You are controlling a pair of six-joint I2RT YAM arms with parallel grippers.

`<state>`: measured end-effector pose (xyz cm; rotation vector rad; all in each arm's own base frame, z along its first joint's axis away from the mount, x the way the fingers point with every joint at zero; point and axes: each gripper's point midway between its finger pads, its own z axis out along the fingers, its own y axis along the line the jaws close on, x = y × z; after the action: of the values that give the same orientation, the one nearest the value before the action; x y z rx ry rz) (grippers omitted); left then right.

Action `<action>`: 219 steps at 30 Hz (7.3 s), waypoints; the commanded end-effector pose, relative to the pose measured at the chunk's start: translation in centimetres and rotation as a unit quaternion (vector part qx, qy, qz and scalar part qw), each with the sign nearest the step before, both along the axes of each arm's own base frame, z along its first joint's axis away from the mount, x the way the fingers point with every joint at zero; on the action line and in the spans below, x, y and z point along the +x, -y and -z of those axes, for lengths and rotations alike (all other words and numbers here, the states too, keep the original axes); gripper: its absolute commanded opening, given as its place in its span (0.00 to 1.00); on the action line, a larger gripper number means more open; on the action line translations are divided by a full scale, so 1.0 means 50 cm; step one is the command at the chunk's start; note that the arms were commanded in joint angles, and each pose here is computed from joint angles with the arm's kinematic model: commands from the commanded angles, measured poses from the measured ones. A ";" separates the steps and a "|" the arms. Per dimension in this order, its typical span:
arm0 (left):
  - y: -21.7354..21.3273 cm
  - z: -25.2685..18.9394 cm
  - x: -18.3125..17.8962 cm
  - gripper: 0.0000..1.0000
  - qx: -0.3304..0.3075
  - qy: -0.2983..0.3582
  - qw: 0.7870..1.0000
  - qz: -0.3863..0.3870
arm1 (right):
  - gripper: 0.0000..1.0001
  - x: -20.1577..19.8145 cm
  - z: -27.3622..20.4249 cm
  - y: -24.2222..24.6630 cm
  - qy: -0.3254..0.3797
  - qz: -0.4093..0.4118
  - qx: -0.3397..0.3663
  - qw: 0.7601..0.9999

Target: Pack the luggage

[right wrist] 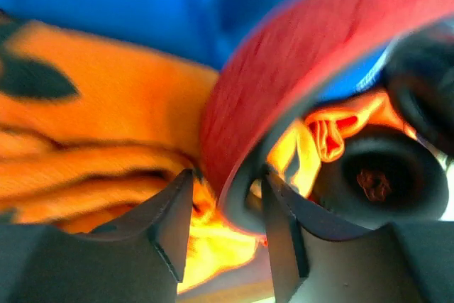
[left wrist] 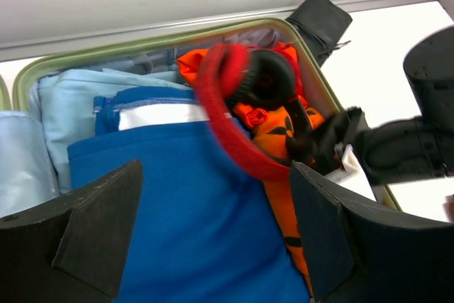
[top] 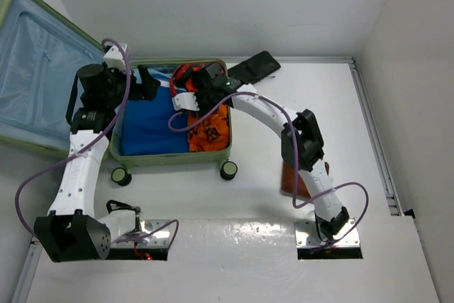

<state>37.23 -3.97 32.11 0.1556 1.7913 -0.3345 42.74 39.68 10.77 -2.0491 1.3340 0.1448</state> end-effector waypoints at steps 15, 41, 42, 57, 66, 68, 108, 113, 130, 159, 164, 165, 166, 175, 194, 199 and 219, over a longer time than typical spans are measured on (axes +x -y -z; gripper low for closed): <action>0.082 -0.013 0.060 0.83 -0.026 0.030 0.998 0.059 | 0.65 -0.097 -0.358 0.143 -0.066 0.189 0.195 0.960; 0.046 0.008 0.036 0.83 0.011 0.018 0.999 0.025 | 0.99 -0.423 0.164 0.581 -0.345 0.799 -0.001 0.492; 0.042 0.008 0.037 0.83 0.012 0.018 1.000 0.020 | 0.99 -0.415 0.172 0.576 -0.345 0.803 0.006 0.487; -0.024 0.011 0.009 0.83 0.039 0.023 0.998 -0.041 | 0.00 -0.325 0.131 0.522 -0.398 0.714 0.088 0.570; -0.044 0.018 0.003 0.83 0.044 0.019 0.997 -0.055 | 0.00 -0.172 -0.214 0.237 -0.266 0.451 0.267 0.809; -0.046 0.018 0.004 0.83 0.040 0.018 0.997 -0.061 | 0.00 -0.141 -0.230 0.169 -0.218 0.406 0.269 0.846; -0.103 -0.020 0.003 0.83 -0.048 0.039 0.994 -0.085 | 0.07 0.243 -0.328 0.290 -0.048 0.504 0.457 0.731; -0.111 -0.012 0.020 0.83 -0.026 0.025 0.995 -0.097 | 0.42 0.384 -0.166 0.361 -0.069 0.569 0.445 0.688; -0.166 0.011 0.047 0.83 0.000 -0.016 0.989 -0.145 | 0.27 0.505 0.141 0.438 -0.079 0.637 0.381 0.666; -0.137 -0.001 0.073 0.83 -0.006 -0.020 0.994 -0.107 | 0.00 0.120 0.128 0.553 -0.239 0.592 0.072 0.766; -0.124 0.000 0.068 0.83 -0.011 -0.021 0.995 -0.099 | 0.29 0.077 0.064 0.561 -0.231 0.574 0.114 0.777; -0.124 0.000 0.068 0.83 -0.011 -0.021 0.995 -0.099 | 0.32 0.086 0.058 0.562 -0.223 0.572 0.124 0.780; -0.120 0.000 0.068 0.83 -0.013 -0.021 0.995 -0.094 | 0.35 0.092 0.050 0.560 -0.215 0.566 0.130 0.785; -0.119 0.004 0.066 0.83 -0.018 -0.026 0.995 -0.095 | 0.38 0.120 0.077 0.523 -0.219 0.527 0.115 0.813; -0.128 0.013 0.048 0.83 0.002 -0.032 0.994 -0.105 | 0.04 0.096 0.195 0.525 -0.232 0.522 0.046 0.819; -0.129 0.022 0.047 0.83 0.006 -0.036 0.994 -0.104 | 0.00 0.114 0.050 0.494 -0.210 0.515 0.116 0.823; -0.149 0.033 0.003 0.83 -0.004 -0.026 0.992 -0.126 | 0.00 0.049 -0.542 0.167 -0.217 0.359 0.463 0.781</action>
<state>38.04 2.86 28.50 -0.0725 1.9021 -0.1853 45.88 27.79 38.03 -0.6066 1.7351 0.6575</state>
